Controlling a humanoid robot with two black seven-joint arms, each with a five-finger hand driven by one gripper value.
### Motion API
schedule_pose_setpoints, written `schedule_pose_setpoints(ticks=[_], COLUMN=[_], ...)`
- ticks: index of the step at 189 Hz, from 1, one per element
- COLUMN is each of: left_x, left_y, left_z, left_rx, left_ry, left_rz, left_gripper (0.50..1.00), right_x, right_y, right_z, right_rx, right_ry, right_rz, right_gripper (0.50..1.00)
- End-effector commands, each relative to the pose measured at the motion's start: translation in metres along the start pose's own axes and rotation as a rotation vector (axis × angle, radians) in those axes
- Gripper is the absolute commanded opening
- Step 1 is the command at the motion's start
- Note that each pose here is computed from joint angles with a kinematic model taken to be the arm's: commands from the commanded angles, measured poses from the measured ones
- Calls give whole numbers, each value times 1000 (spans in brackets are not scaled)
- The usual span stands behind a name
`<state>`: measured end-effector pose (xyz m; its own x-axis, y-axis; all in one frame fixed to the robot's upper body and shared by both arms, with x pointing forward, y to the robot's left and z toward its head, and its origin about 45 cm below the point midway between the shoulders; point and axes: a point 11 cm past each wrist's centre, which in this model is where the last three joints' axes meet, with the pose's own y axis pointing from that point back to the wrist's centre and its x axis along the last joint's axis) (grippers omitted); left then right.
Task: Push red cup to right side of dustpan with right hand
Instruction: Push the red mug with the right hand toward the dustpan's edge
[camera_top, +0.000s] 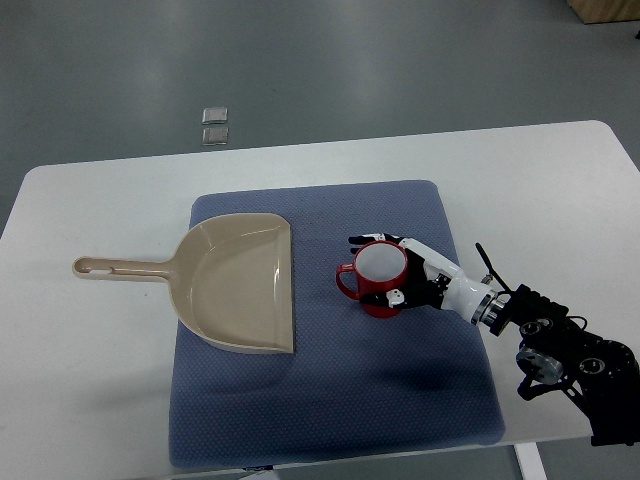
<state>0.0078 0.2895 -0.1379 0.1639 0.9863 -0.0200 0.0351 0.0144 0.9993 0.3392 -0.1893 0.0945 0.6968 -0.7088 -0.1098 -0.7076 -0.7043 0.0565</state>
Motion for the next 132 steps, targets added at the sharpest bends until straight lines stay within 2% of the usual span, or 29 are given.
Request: schedule_pose_setpoints(ticks=[1,132], left_x=[0,0], left_y=[0,0], left_z=[0,0], left_rx=[0,0], left_ry=[-1,-1], left_rz=[0,0], left_gripper=[1000,1000], right_x=[-8,-60], right_y=[-7,-43], right_z=[1,4], right_rx=[11,44], right_ry=[-10,-30], right_rz=[-7,-66], right_gripper=[926,924])
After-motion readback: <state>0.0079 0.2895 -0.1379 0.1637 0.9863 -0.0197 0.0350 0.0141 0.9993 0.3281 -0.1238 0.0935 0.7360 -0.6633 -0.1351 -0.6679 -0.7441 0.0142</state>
